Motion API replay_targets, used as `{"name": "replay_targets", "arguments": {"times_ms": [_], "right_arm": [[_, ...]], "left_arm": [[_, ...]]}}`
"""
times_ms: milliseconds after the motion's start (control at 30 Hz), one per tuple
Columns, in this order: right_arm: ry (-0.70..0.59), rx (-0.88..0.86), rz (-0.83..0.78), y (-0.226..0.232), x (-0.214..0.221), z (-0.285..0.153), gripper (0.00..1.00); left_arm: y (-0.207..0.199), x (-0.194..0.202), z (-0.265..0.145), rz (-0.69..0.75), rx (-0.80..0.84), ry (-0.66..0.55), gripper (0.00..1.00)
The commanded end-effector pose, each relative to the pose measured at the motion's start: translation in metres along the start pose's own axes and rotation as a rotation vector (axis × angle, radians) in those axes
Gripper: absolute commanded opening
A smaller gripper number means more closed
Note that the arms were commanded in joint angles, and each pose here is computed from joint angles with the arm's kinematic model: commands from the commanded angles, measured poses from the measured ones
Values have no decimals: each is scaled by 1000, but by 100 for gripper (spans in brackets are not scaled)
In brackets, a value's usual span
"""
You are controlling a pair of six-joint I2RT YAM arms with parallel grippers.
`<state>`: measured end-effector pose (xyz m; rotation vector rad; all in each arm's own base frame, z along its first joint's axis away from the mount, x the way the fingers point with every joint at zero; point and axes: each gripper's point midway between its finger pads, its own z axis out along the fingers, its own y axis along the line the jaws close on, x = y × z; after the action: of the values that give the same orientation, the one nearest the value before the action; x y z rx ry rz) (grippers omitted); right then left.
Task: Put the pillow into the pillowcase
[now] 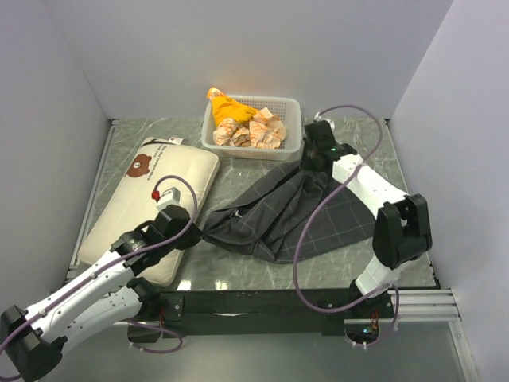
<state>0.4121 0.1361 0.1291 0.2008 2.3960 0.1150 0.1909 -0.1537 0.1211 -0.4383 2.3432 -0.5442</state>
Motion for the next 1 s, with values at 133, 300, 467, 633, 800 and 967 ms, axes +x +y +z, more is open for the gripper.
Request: {"name": "replay_targets", "arguments": {"times_ms": [133,300,467,633,800,967], "right_arm": [[-148,-234,-99,79,-35,-87,25],[-68,-242,-168,97,17,-81,70],[-153,-299,-12,65,43,-110,83],[-74,-437,67,57,126,-116,66],[5,-454,61,54,194,-105,63],[0,-436,-5,68,214,-100,63]], "left_arm": [[-28,-7,-18,5,106,32,3],[-39,-5,-21,29,164,54,42],[-57,7,-18,130,242,124,57],[-74,48,-8,271,207,170,60],[-79,70,17,387,133,159,61],[-83,75,33,484,54,123,63]]}}
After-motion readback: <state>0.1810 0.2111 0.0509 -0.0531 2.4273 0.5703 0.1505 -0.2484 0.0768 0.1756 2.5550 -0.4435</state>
